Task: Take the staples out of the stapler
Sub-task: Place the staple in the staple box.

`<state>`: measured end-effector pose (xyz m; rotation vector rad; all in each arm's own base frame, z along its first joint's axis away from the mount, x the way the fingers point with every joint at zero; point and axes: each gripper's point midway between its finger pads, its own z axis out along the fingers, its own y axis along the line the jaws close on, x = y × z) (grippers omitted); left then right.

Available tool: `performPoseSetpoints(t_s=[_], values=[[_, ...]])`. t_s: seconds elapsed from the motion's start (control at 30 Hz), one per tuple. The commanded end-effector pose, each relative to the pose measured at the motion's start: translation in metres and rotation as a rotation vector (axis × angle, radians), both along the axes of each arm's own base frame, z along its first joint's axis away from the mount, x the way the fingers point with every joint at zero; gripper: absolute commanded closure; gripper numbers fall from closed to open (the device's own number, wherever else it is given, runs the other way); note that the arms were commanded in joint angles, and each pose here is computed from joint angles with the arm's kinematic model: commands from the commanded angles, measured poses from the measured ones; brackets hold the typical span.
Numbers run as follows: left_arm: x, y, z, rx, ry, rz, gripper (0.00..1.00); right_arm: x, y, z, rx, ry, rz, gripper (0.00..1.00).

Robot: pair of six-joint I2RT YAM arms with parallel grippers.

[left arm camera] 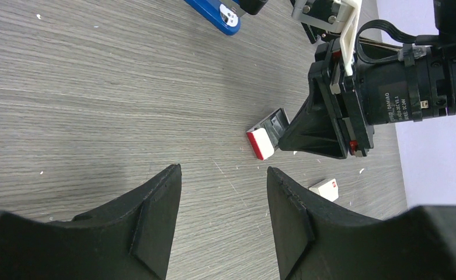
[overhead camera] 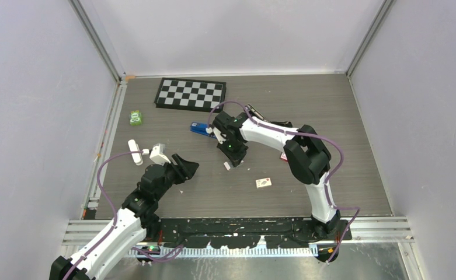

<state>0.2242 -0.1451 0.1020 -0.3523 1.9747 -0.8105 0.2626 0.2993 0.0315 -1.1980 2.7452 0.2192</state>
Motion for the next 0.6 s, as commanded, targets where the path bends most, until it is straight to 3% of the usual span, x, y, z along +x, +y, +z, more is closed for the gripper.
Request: performPoseSetpoints(t_s=[0.0, 0.57], values=[[0.005, 0.000, 0.010, -0.018, -0.037, 0.010, 0.43, 0.009, 0.015, 0.034, 0.106, -0.051, -0.020, 0.79], [0.004, 0.000, 0.008, -0.020, -0.035, 0.010, 0.43, 0.011, 0.011, 0.019, 0.103, -0.008, -0.070, 0.77]])
